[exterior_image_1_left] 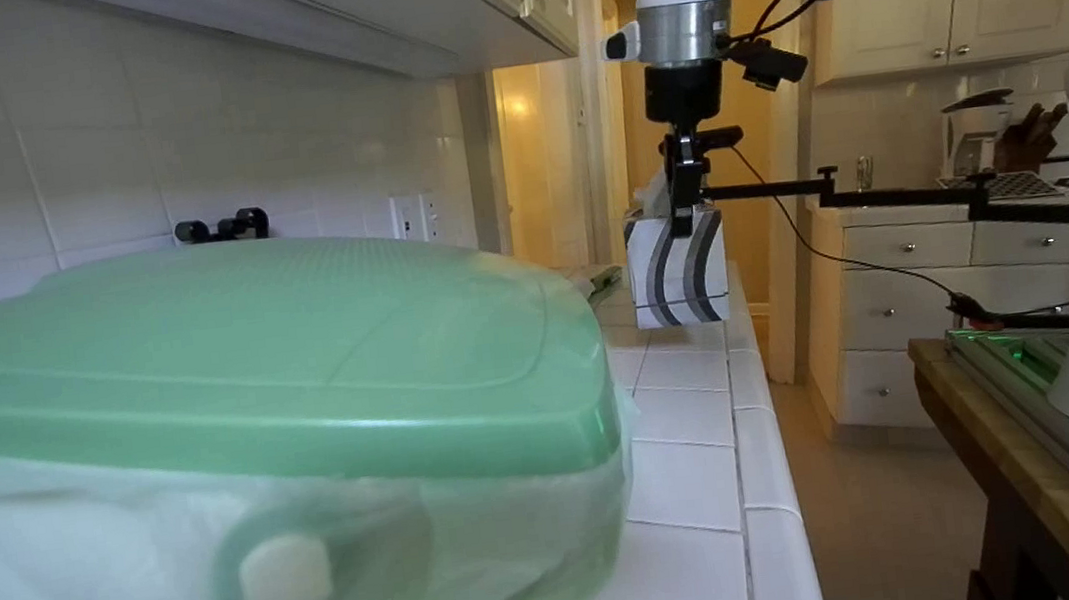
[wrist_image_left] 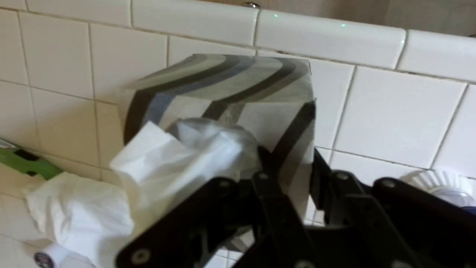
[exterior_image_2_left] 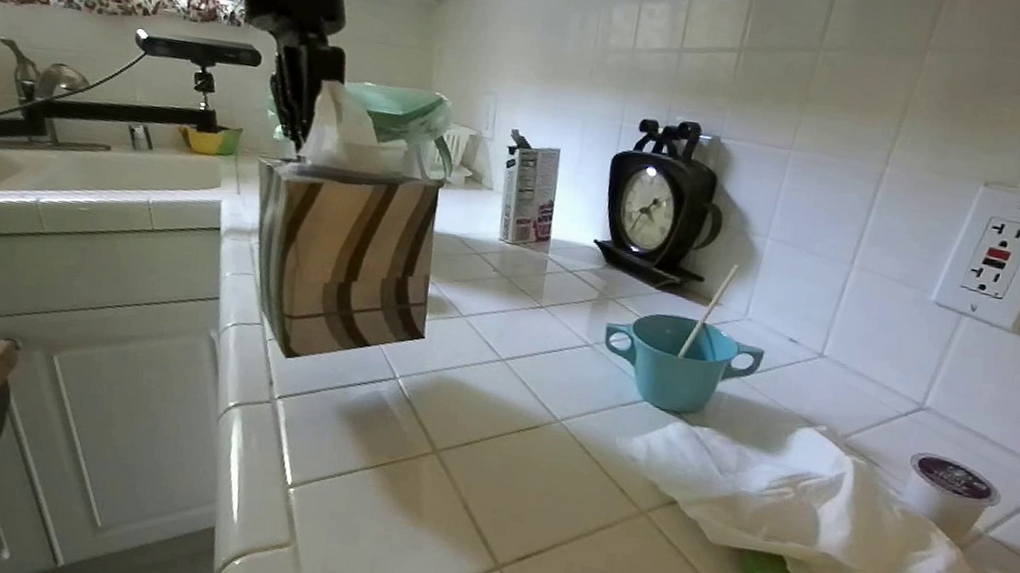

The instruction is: Move the box to the right

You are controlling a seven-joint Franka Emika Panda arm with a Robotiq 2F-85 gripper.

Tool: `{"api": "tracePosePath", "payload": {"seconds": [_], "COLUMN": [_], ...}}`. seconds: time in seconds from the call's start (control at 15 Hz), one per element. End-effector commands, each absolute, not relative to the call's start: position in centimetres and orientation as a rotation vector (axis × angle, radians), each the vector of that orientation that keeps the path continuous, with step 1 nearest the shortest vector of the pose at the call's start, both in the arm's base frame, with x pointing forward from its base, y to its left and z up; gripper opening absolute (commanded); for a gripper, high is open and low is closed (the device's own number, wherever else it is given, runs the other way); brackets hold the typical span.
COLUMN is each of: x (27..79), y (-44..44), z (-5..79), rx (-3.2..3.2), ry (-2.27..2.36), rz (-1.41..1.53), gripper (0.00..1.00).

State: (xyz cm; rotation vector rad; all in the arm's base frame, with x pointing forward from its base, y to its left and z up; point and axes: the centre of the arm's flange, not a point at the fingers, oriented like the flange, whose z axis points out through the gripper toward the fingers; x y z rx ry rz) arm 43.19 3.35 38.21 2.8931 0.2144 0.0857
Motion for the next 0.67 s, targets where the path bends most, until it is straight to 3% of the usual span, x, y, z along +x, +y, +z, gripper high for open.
{"api": "tracePosePath", "payload": {"seconds": [0.0,0.6], "x": [42.4,44.4], "y": [-0.9,-12.1], "z": [38.6,37.3], "rx": [2.891,2.885], "ry": [0.073,-0.163], "rz": [0.173,0.322], "gripper": [0.06,0.06]}}
